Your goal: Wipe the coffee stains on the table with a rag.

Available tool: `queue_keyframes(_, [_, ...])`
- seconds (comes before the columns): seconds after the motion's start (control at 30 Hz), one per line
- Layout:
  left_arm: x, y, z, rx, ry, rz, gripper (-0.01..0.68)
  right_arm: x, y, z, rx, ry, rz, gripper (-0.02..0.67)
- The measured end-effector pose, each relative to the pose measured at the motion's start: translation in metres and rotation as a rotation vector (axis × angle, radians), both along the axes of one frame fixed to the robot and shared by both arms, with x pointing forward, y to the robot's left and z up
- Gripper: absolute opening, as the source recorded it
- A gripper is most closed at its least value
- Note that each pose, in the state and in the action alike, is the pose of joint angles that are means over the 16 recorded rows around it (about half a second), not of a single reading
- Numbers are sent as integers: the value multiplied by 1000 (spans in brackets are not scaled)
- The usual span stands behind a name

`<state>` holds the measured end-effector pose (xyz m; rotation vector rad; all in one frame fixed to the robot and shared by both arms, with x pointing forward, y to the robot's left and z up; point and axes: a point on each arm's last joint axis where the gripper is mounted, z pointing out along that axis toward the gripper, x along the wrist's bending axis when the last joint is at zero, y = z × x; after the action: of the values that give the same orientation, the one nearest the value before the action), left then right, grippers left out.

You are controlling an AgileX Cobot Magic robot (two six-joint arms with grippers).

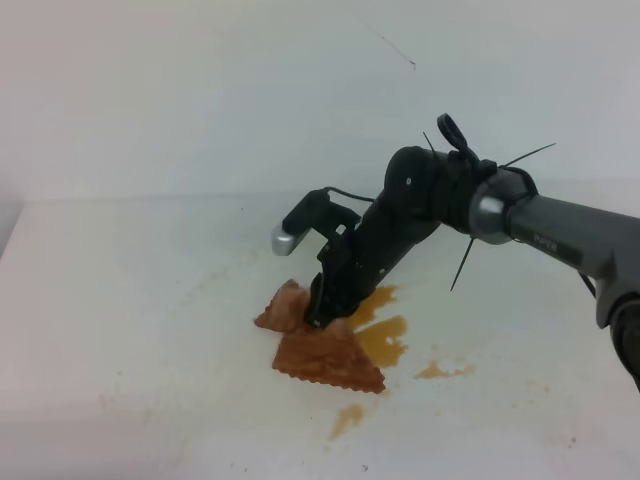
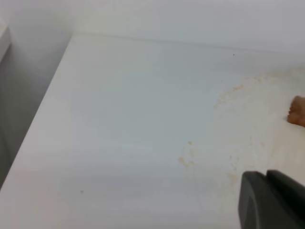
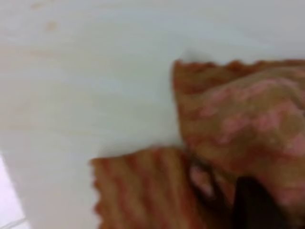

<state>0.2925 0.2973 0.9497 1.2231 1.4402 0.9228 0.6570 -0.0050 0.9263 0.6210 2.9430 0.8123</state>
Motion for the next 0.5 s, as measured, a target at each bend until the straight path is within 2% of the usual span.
queue_keyframes(0.17, [0,0,0,0,0,0,1,-5,-1,27,28,-30,55,305])
queue_keyframes(0.3, [0,0,0,0,0,0,1,-14,1,45,6,-77,133,375])
queue_keyframes(0.5, [0,0,0,0,0,0,1,-26,8,56,-54,-140,257,392])
